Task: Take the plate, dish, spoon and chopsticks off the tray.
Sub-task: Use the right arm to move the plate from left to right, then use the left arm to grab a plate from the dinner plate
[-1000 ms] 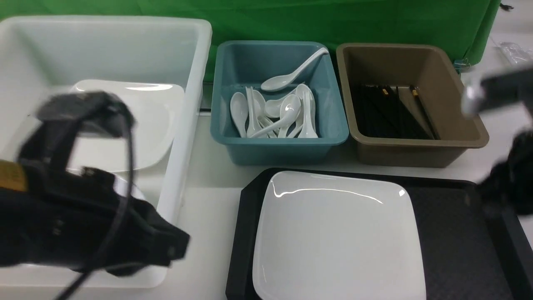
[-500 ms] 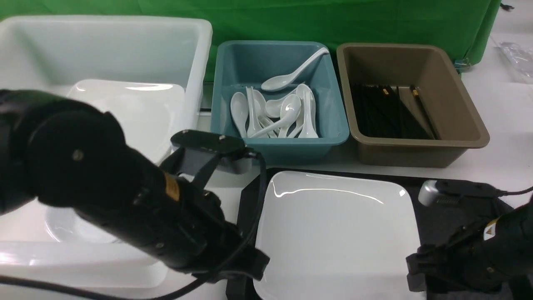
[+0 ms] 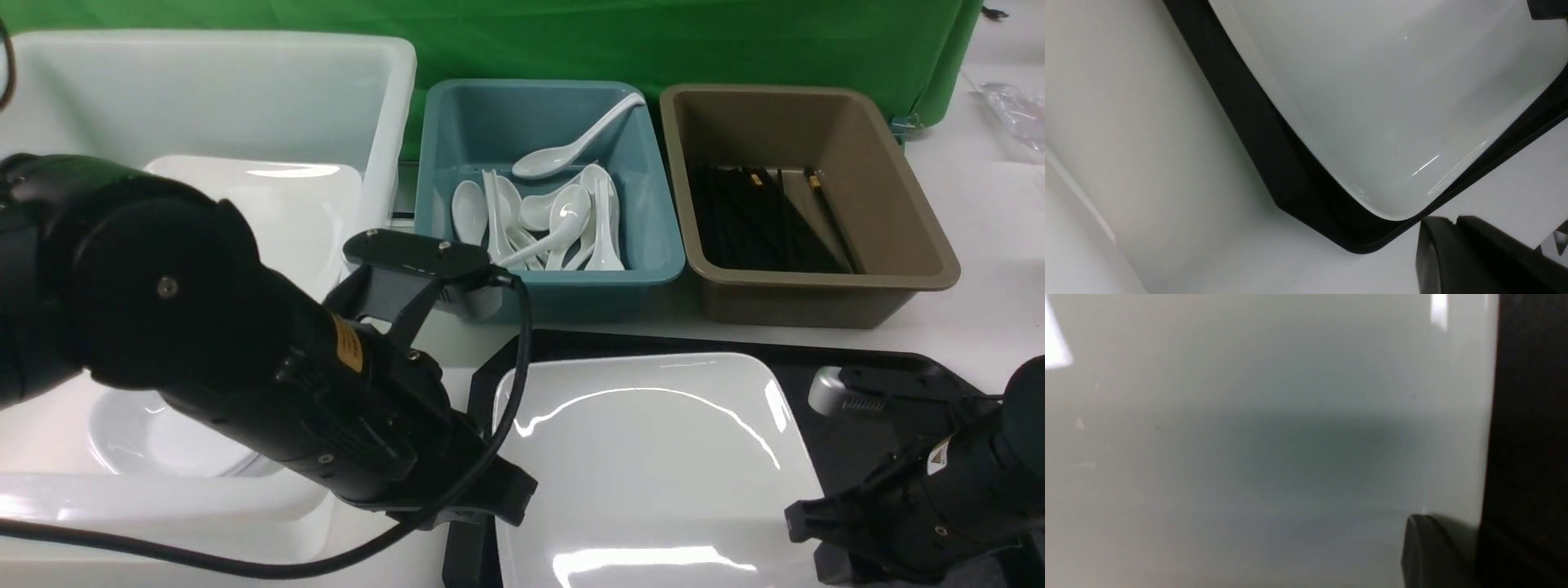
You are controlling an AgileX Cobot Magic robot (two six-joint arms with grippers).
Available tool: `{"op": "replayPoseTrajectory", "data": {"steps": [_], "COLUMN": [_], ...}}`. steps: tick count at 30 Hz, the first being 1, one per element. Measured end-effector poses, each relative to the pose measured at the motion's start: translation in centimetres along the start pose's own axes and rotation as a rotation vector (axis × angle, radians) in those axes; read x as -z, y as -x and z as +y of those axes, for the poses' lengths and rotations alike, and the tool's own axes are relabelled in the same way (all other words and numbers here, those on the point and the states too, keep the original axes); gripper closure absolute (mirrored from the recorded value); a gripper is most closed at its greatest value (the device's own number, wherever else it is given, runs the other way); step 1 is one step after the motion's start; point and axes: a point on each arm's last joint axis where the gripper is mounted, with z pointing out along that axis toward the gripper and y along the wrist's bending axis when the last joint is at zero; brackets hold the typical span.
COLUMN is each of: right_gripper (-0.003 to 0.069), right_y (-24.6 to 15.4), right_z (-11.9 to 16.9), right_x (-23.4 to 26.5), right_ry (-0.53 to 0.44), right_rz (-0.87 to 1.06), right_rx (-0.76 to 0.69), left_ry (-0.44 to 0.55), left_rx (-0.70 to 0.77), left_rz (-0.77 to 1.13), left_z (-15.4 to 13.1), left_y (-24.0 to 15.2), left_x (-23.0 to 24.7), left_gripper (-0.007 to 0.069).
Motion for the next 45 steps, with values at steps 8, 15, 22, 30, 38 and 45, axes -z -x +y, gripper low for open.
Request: {"op": "replayPoseTrajectory", "data": {"steps": [8, 15, 22, 30, 38, 45], "right_gripper": [0.0541, 0.0377, 0.0123, 0.0181, 0.0210, 0.0211], "right_y": [-0.5, -1.0, -1.5, -3.8, -6.9, -7.0], "right_z": [-3.2, -6.3, -6.2, -5.3, -4.6, -4.6], "right_x": [2.6, 3.4, 4.4, 9.8, 14.3, 14.4], "right_ry": [-0.118, -0.195, -0.193, -0.177, -0.158, -0.157], "right_rz": [0.000, 0.059, 0.062, -0.142, -0.393, -0.402], "right_rx": [-0.058, -0.148, -0.083, -0.035, -0.012, -0.008], "left_ry": [-0.001, -0.056, -0.059, -0.035, 0.043, 0.011], "left_rx": [0.000, 0.037, 0.012, -0.001, -0.010, 0.061], "left_rz": [-0.015, -0.106, -0.057, -0.008, 0.025, 0.035], "left_z": [0.0, -0.4, -1.3, -1.1, 0.7, 1.2], "left_y": [0.1, 1.4, 4.8, 9.4, 11.0, 10.6], "left_x": [0.0, -0.7, -3.6, -9.3, -15.6, -19.0], "left_gripper": [0.0608, 0.0608, 0.0608, 0.0536, 0.0171, 0.0030]}}
